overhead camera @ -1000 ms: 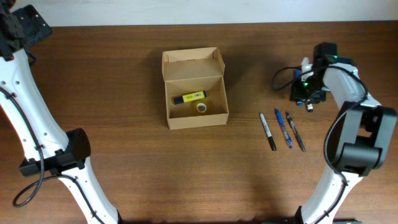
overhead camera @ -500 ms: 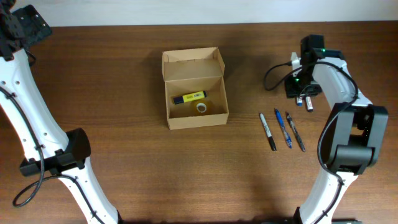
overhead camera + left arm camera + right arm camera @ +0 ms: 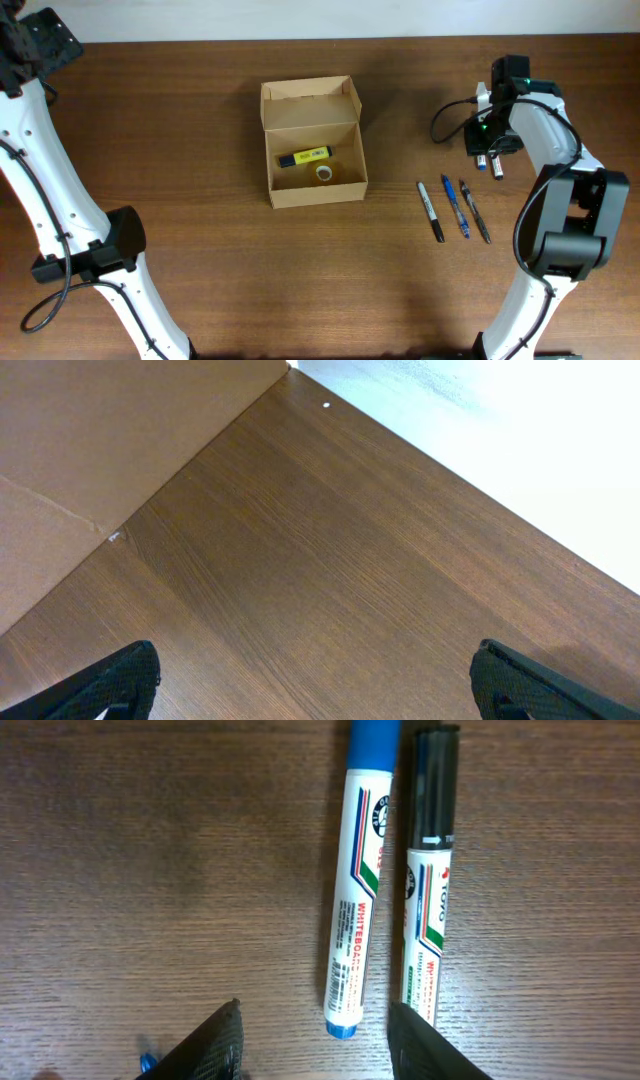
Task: Pack container
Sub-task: 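Grasp the blue whiteboard marker with the right gripper and lift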
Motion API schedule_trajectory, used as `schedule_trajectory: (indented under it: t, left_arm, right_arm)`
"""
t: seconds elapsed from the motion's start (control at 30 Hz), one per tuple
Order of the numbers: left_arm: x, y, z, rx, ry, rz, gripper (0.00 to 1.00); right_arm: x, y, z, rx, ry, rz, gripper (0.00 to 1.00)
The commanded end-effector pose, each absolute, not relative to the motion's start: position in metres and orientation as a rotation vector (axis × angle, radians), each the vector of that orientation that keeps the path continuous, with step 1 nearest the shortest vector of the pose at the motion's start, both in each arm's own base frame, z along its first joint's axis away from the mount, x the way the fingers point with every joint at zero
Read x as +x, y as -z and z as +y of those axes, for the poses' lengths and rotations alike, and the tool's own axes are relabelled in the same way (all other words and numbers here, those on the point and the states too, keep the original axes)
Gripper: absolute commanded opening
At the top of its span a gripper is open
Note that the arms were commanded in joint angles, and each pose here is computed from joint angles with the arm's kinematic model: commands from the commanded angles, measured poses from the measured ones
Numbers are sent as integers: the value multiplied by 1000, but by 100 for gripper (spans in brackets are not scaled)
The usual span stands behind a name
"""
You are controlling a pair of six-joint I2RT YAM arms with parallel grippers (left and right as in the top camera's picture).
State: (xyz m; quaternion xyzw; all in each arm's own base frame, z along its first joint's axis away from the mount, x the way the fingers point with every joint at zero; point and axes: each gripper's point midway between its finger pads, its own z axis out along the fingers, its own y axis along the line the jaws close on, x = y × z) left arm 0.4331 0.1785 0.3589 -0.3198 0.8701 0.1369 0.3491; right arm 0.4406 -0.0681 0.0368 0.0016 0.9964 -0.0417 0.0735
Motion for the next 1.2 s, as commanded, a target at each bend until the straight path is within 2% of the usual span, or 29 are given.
schedule_trajectory:
  t: [0.0,0.27,0.33,0.5,0.8,0.93,1.0,1.17]
  left_arm:
    - [430,-362,180,-822,-369,2253,100]
    - [430,-362,180,-822,-369,2253,100]
    - [430,-362,180,-822,-369,2253,100]
    - [430,-362,180,-822,-369,2253,100]
    - [430,-362,180,-822,-369,2253,100]
    - [430,-362,180,-822,-369,2253,100]
    - [430,-362,180,-822,-369,2253,100]
    - [430,-362,180,-822,-369,2253,100]
  right_arm:
    - [440,-17,-72,39,141,3035,46]
    - [435,5,-73,39,138,3085,45]
    - [435,6,-73,39,138,3087,38]
    - [434,6,-73,39,138,3087,29]
    - [435,6,-74,202,141,3075,27]
    - [434,6,-75,283,138,3067,16]
    - [434,6,-75,282,139,3069,4]
    - [432,6,-75,282,139,3076,4]
